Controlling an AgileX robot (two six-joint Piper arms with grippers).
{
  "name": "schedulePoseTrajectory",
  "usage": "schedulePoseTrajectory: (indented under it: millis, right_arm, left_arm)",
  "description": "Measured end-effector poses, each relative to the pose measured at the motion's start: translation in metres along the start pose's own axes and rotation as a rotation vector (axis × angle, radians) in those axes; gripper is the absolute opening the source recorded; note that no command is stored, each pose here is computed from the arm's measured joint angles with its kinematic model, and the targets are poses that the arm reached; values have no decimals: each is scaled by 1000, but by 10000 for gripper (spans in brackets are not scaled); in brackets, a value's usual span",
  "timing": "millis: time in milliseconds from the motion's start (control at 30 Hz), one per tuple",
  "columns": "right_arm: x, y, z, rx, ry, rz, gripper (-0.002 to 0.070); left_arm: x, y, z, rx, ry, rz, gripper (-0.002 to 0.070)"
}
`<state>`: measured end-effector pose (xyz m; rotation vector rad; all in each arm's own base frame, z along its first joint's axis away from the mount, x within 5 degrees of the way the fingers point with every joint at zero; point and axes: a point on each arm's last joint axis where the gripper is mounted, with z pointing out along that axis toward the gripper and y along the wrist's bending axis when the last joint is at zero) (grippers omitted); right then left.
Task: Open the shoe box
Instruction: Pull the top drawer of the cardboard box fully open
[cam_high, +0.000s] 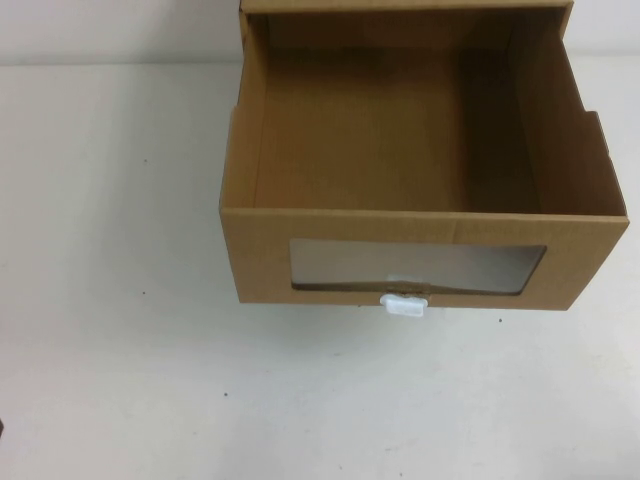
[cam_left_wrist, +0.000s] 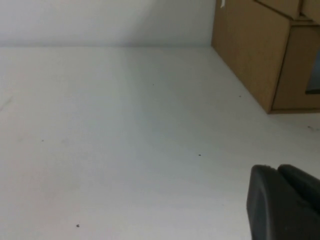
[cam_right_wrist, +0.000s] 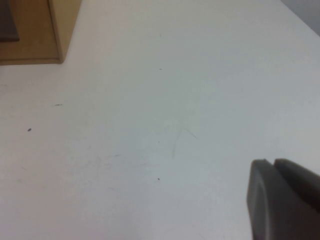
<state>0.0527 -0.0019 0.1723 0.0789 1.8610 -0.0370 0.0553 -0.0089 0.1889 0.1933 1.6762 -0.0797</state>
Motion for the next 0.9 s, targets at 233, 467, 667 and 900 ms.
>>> schedulePoseTrajectory:
  millis: [233,467,667,900]
  right_arm:
    - [0,0,0,-1,0,2,-18]
    - [0,0,0,-1,0,4,-18]
    - [0,0,0,-1,0,4,-18]
    - [0,0,0,-1,0,4,-18]
  left_arm:
    - [11,1,-1,-19,121,43,-6]
    - [15,-1,-1,-6,156,65,-6]
    - [15,-1,-1,-5,158,66,-6]
    - [15,0,-1,-20,159,66,-6]
